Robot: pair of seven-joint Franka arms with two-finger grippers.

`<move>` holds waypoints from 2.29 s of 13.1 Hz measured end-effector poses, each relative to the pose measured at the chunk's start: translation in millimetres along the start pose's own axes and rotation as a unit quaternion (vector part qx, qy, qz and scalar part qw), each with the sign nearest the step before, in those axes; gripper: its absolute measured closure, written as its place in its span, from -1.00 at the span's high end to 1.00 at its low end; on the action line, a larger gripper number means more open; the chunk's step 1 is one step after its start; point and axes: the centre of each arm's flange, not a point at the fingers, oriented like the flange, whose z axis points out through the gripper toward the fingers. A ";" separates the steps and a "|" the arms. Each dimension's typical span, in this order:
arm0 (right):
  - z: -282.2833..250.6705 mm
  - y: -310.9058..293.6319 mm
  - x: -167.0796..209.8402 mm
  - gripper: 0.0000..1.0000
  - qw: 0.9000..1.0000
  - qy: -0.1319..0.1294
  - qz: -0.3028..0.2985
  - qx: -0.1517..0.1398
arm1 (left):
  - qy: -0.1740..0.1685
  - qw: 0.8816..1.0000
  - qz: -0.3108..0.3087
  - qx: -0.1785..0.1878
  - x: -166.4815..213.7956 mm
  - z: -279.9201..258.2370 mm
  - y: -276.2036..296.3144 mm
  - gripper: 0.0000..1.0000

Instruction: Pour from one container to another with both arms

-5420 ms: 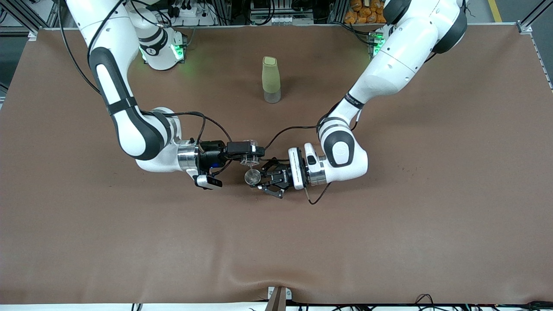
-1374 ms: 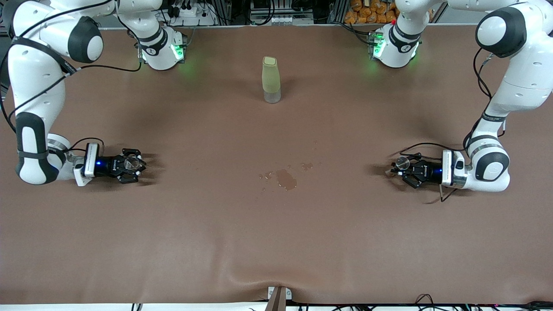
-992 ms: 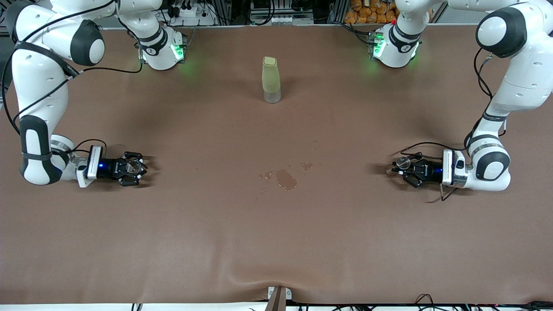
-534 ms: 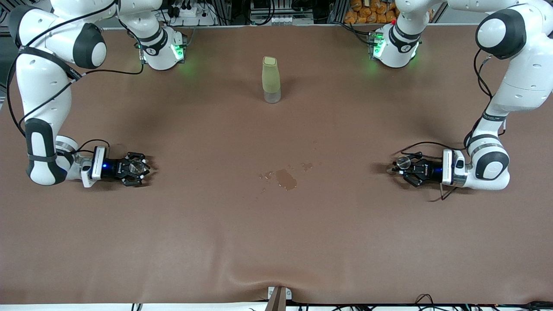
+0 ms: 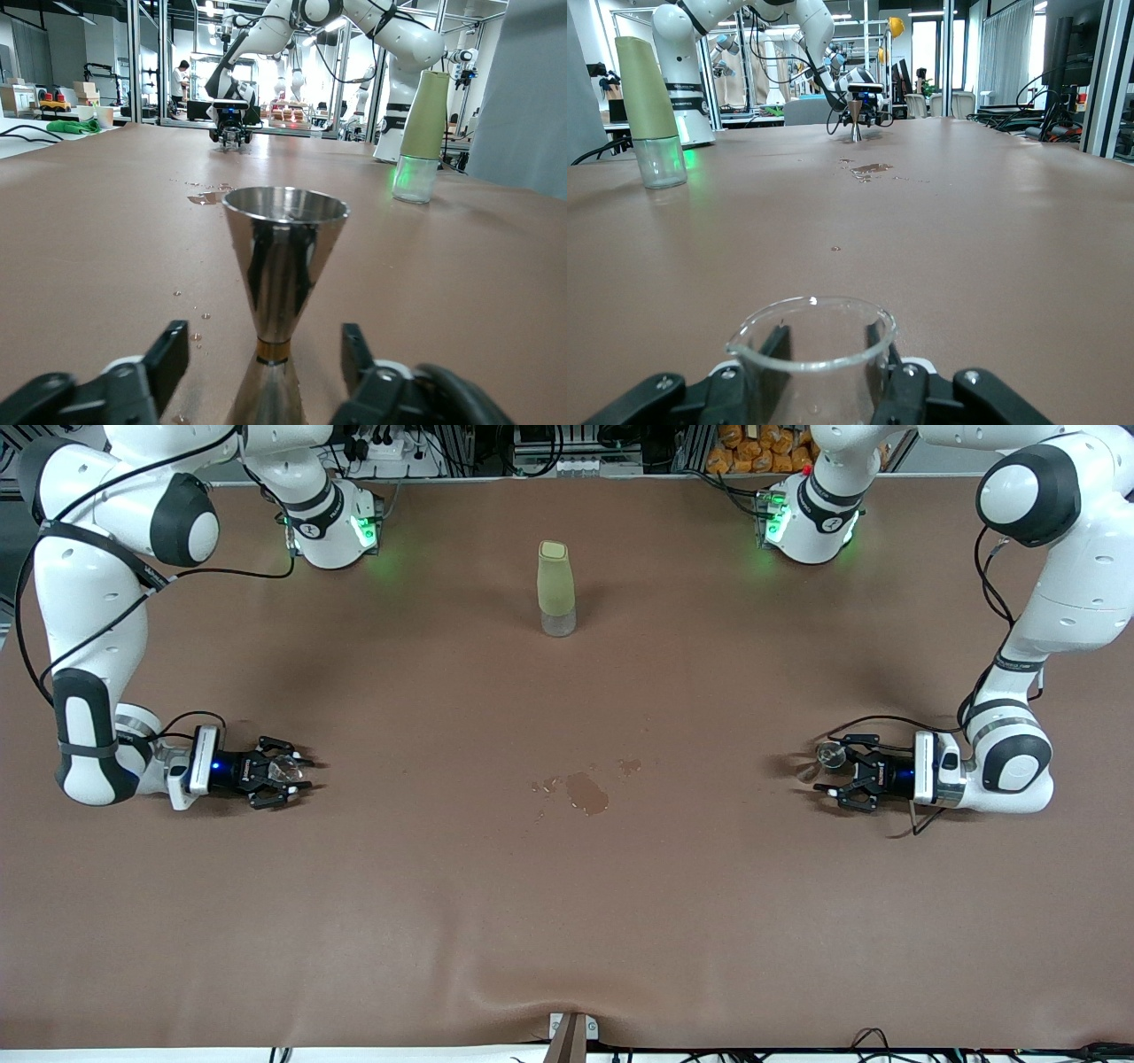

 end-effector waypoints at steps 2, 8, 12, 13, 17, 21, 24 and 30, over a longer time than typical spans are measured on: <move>-1.4 1.1 0.8 0.53 1.000 -0.001 -0.001 -0.001 | -0.004 1.000 0.000 0.000 -0.6 -3.3 0.2 1.00; -62.8 0.3 19.3 1.00 0.997 -0.059 0.044 -0.003 | -0.069 0.991 -0.114 0.019 23.9 -88.2 4.0 1.00; -129.5 2.6 65.5 1.00 0.984 -0.142 0.112 0.007 | -0.096 0.973 -0.205 0.034 108.4 -103.1 -21.3 1.00; -149.4 3.3 79.7 1.00 0.977 -0.169 0.131 0.004 | -0.110 0.965 -0.236 0.034 141.5 -96.4 -33.8 1.00; -214.7 3.8 144.5 1.00 0.938 -0.266 0.220 -0.018 | -0.243 0.898 -0.361 0.069 277.0 -77.9 -54.8 1.00; -243.9 3.7 230.8 1.00 0.877 -0.350 0.328 -0.035 | -0.333 0.821 -0.443 0.137 376.1 -30.4 -57.8 1.00; -251.4 -4.9 313.1 1.00 0.816 -0.405 0.405 -0.081 | -0.409 0.751 -0.480 0.194 411.9 14.3 -62.0 1.00; -185.9 -25.4 486.8 1.00 0.705 -0.446 0.521 -0.182 | -0.432 0.676 -0.513 0.306 467.3 69.2 -63.5 1.00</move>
